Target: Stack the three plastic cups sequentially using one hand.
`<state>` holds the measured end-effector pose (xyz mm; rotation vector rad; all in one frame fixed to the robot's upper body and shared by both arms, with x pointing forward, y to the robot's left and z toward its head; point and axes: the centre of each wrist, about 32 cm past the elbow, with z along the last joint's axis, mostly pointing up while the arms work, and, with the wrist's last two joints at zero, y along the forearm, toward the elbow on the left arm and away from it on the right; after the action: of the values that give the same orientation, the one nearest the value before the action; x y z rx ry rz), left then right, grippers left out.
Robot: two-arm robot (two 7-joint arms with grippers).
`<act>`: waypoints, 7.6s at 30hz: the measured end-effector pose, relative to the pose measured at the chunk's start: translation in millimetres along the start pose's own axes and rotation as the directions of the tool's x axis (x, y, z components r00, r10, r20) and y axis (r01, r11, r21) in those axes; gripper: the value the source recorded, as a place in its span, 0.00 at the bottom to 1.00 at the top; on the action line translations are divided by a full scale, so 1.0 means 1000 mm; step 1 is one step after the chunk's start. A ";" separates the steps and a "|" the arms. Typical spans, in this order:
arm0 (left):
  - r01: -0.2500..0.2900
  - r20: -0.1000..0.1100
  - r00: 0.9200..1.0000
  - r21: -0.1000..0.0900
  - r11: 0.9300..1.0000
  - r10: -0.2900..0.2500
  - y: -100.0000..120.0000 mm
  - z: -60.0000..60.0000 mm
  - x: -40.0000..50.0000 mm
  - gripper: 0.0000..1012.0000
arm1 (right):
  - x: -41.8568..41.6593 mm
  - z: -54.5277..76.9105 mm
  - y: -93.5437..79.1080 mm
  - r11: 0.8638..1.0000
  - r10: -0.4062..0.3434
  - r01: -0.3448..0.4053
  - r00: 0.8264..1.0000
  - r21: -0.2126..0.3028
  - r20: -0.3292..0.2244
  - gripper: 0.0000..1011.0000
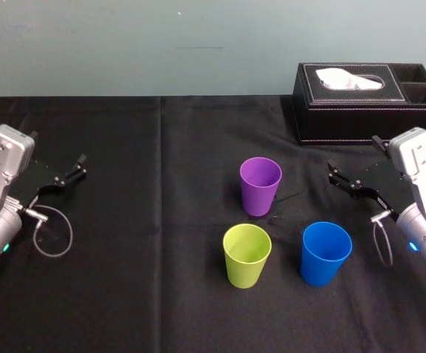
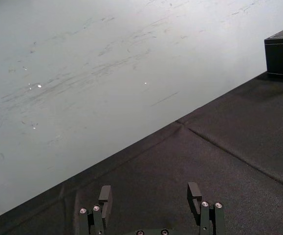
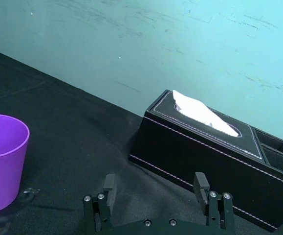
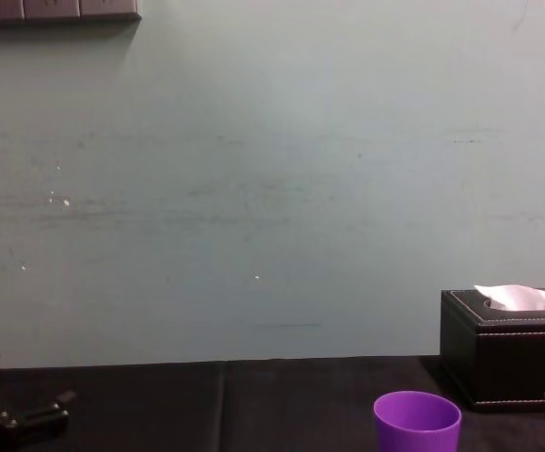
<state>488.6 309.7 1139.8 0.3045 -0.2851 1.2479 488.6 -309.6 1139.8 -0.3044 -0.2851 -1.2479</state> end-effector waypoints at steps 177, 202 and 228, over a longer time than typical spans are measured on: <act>0.000 0.000 1.000 0.000 1.000 0.000 0.000 0.000 0.0000 1.00 | -0.0033 -0.022 -0.094 0.871 0.491 -0.479 0.846 0.107 -0.207 0.75; 0.000 0.000 1.000 0.000 1.000 0.000 0.000 0.000 0.0000 1.00 | -0.0031 -0.022 -0.094 0.872 0.490 -0.478 0.847 0.108 -0.206 0.72; 0.000 0.000 1.000 0.000 1.000 0.000 0.000 0.000 0.0000 1.00 | 0.0127 0.064 -0.114 0.903 0.429 -0.415 0.873 0.109 -0.232 0.72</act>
<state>488.6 309.7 1139.8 0.3045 -0.2851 1.2480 380.3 -329.7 1211.3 -0.1455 -0.0276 -0.8293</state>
